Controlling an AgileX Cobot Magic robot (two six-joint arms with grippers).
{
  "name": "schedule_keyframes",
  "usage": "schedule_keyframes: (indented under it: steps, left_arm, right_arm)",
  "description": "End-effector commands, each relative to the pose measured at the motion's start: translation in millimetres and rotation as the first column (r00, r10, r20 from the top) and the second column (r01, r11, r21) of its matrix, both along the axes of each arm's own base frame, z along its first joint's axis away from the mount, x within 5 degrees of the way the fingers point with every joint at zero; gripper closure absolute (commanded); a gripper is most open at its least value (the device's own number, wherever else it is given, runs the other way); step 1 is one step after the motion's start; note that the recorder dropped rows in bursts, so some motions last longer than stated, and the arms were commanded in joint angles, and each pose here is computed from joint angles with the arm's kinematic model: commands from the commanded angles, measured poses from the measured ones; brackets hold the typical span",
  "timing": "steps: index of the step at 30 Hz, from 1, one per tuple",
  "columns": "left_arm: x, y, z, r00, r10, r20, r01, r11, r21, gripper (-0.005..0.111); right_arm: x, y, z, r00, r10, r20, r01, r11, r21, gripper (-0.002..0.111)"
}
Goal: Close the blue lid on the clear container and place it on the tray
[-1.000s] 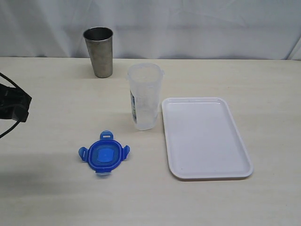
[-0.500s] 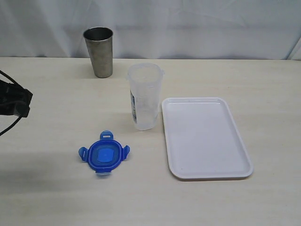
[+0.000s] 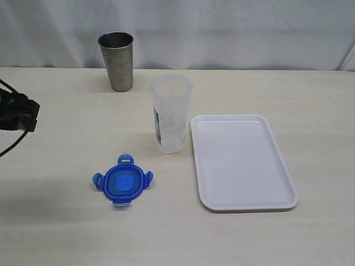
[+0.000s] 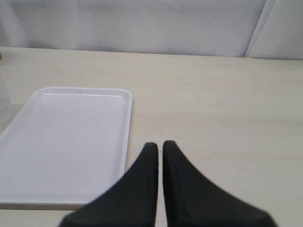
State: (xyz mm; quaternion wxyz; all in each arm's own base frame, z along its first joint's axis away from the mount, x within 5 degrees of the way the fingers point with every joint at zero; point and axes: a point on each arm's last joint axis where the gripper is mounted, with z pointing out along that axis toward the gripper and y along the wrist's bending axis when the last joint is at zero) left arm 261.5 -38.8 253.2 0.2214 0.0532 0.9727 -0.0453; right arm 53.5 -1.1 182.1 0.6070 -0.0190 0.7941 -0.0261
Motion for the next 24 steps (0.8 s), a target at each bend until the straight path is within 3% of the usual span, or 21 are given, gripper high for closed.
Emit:
schedule_keyframes:
  steps: [1, 17, 21, 24]
  left_arm:
    - [0, -1, 2, 1.000, 0.004, -0.006, -0.004, 1.000, -0.014, 0.044]
    - [3, 0, 3, 1.000, -0.001, 0.026, 0.001, 1.000, 0.001, 0.044]
    - [9, -8, 8, 0.993, 0.076, 0.087, -0.063, 0.988, -0.143, 0.044]
    - [12, -15, 7, 0.994, 0.039, 0.103, -0.018, 0.981, -0.194, 0.044]
  right_arm:
    - [0, 0, 0, 1.000, -0.003, 0.006, 0.003, 1.000, -0.009, 0.104]
    - [0, 0, 0, 1.000, -0.003, 0.006, 0.003, 1.000, -0.009, 0.104]
    - [0, 0, 0, 1.000, -0.003, 0.006, 0.003, 1.000, -0.009, 0.104]
    - [0, 0, 0, 1.000, -0.003, 0.006, 0.003, 1.000, -0.009, 0.104]
